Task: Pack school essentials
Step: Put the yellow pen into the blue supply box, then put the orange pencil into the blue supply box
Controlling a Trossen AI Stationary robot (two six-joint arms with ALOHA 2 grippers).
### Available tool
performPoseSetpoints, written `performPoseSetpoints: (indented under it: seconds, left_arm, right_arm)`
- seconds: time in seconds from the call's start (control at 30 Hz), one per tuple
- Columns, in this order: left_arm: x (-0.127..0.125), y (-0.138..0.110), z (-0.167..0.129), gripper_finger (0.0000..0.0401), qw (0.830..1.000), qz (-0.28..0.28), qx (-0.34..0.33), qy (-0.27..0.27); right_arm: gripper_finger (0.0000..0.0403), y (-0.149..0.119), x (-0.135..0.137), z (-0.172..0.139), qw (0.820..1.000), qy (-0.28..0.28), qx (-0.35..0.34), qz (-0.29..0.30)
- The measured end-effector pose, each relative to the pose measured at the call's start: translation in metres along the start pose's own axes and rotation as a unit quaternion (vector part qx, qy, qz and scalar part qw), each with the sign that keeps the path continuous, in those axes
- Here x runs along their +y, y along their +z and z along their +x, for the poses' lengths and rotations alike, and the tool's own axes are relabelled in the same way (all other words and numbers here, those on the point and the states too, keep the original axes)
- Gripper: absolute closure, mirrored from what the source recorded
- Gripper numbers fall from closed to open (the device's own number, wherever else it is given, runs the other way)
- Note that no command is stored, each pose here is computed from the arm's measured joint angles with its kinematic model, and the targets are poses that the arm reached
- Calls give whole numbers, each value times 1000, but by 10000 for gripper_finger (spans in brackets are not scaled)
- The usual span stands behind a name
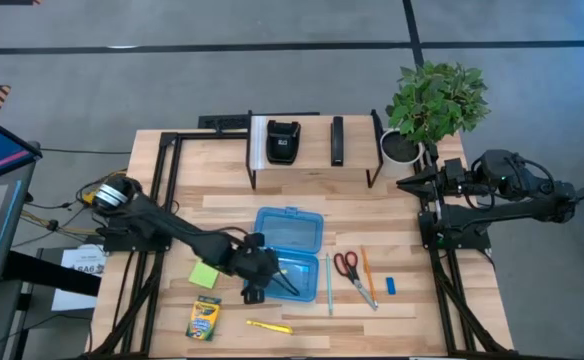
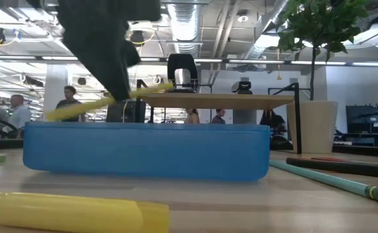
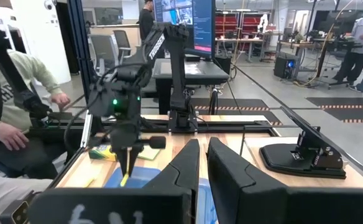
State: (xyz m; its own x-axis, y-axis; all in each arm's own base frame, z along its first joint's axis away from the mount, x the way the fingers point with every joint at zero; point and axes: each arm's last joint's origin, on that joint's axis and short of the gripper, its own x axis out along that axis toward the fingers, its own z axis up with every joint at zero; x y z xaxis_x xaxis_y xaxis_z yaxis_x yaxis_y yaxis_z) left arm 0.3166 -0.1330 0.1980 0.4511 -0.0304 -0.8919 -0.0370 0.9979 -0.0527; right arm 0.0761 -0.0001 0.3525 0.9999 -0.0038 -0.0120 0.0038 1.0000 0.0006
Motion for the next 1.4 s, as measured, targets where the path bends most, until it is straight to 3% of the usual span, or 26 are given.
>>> performPoseSetpoints:
  seconds: [0.2, 0.4, 0.73, 0.9, 1.2, 1.4]
  left_arm:
    - [3, 9, 21, 401, 999, 26, 24, 2]
    - [6, 12, 22, 394, 999, 30, 26, -8]
    - [7, 14, 21, 278, 998, 51, 11, 16]
    - [5, 19, 18, 248, 998, 55, 3, 17]
    - [-11, 26, -29, 255, 993, 81, -87, 15]
    - [-27, 15, -59, 263, 981, 104, -164, 9]
  right_arm:
    - [347, 0, 0, 0, 1000, 0, -1, 0]
    - [347, 0, 0, 0, 1000, 0, 0, 0]
    - [347, 0, 0, 0, 1000, 0, 0, 0]
    - [347, 0, 0, 0, 1000, 0, -1, 0]
    - [347, 0, 0, 0, 1000, -2, 0, 0]
    - [347, 0, -1, 0, 1000, -16, -1, 0]
